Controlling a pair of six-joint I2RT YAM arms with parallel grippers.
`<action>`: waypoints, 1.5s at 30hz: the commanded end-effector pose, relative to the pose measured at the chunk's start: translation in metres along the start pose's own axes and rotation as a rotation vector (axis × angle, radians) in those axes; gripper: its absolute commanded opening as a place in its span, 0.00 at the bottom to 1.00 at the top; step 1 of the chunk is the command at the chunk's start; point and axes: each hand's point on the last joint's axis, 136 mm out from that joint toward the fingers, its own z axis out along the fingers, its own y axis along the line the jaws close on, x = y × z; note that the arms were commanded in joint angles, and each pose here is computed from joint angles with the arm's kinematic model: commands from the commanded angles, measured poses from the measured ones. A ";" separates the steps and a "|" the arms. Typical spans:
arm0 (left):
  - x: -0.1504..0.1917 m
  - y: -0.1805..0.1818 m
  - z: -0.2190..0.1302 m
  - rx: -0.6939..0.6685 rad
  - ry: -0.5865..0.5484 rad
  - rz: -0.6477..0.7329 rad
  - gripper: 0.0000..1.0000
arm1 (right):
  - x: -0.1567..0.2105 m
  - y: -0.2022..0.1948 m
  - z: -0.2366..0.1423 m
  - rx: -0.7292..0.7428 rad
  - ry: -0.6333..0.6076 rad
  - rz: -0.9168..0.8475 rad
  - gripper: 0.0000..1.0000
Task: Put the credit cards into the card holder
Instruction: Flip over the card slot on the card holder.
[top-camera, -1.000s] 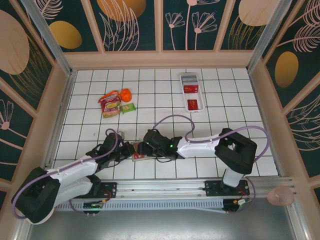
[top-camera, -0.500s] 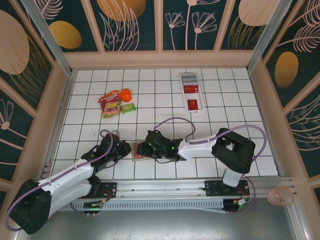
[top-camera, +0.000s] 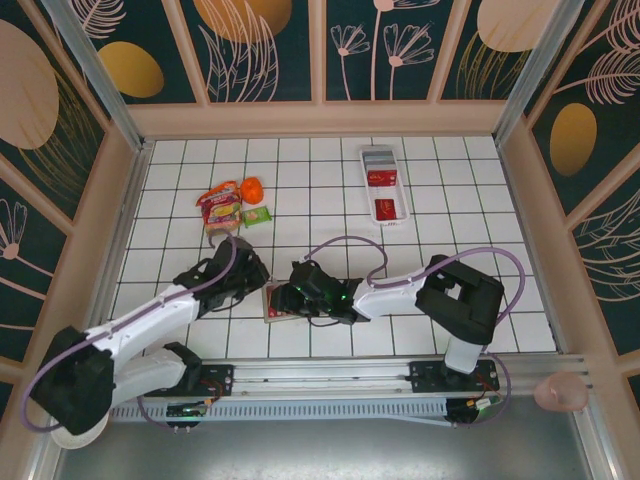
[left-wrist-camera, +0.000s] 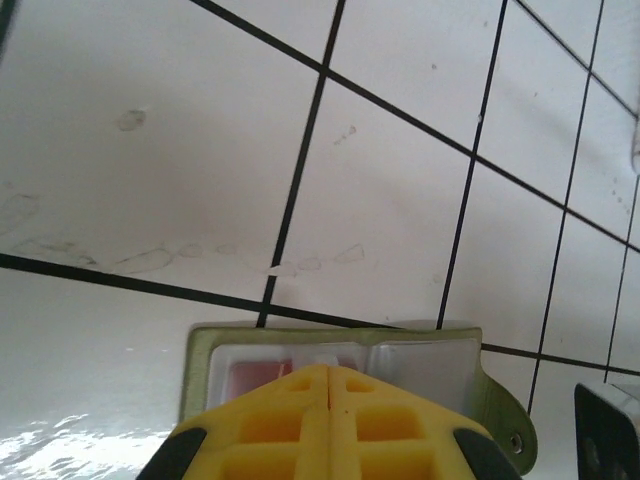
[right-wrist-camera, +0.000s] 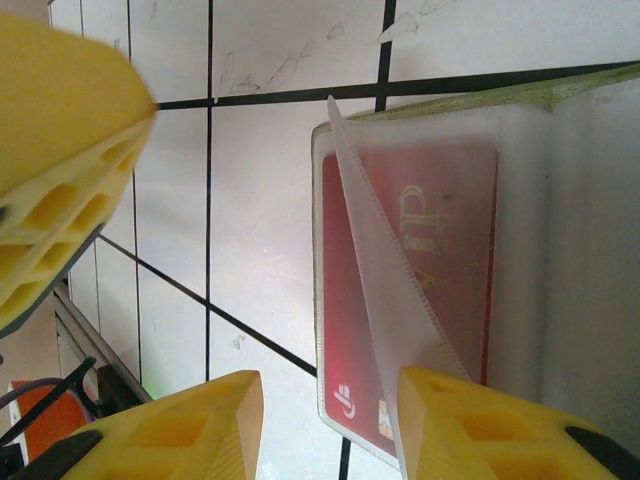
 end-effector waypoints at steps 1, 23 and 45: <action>0.011 -0.011 0.007 0.002 0.103 0.062 0.00 | 0.002 -0.004 0.005 -0.002 0.004 -0.006 0.41; 0.032 0.014 0.033 -0.099 0.220 0.130 0.00 | -0.001 0.037 -0.017 -0.054 -0.059 -0.176 0.47; 0.024 0.011 0.022 -0.084 0.170 0.131 0.00 | 0.000 -0.012 -0.027 0.131 -0.112 -0.155 0.00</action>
